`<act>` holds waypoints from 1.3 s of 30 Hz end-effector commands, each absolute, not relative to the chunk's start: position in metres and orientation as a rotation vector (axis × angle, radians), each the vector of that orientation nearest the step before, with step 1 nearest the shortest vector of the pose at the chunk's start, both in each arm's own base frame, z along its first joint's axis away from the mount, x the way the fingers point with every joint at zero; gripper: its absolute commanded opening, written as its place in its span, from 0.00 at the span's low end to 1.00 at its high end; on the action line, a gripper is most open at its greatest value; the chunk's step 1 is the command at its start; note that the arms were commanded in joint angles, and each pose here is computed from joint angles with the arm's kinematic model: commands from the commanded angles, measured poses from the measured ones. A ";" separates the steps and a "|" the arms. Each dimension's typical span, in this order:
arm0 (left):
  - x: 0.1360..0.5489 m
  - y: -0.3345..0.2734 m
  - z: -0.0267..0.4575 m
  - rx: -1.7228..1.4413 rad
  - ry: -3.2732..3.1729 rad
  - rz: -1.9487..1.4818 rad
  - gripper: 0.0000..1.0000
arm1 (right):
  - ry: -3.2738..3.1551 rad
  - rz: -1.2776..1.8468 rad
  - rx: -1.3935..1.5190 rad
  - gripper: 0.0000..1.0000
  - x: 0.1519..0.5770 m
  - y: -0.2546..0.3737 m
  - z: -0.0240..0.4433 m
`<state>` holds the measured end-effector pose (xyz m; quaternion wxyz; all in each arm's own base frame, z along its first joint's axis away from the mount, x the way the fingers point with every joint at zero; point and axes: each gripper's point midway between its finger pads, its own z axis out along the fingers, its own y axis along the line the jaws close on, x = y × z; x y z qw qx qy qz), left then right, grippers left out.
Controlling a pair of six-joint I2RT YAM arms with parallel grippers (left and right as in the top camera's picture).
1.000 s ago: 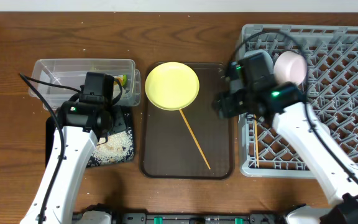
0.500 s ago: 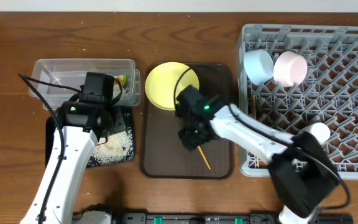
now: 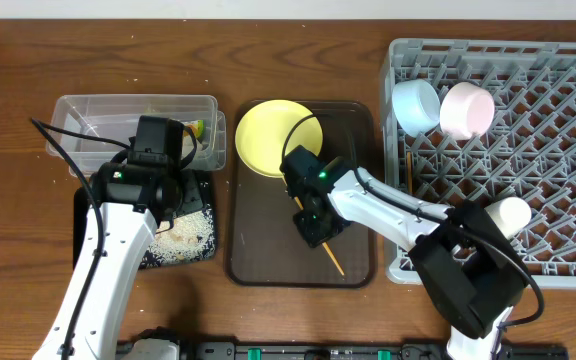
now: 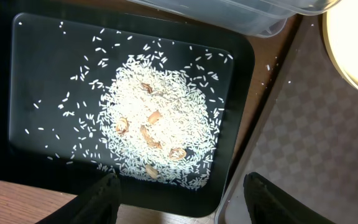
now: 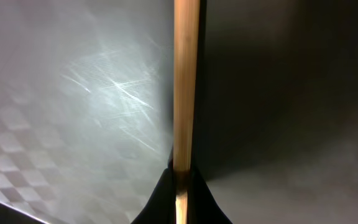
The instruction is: Sort waste into correct bins and load items into the dishwasher rack
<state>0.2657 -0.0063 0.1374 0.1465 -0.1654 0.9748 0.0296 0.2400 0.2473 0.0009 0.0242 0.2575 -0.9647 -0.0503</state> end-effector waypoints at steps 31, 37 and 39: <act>0.266 -0.004 0.139 -0.485 2.801 0.092 0.66 | -3.516 -0.469 0.339 0.48 0.322 0.158 0.165; 0.266 -0.004 0.139 -0.486 2.802 0.091 0.66 | -3.534 -0.448 0.314 0.45 0.330 0.190 0.149; 0.266 -0.006 0.139 -0.484 2.805 0.075 0.66 | -3.544 -0.394 0.261 0.41 0.337 0.196 0.135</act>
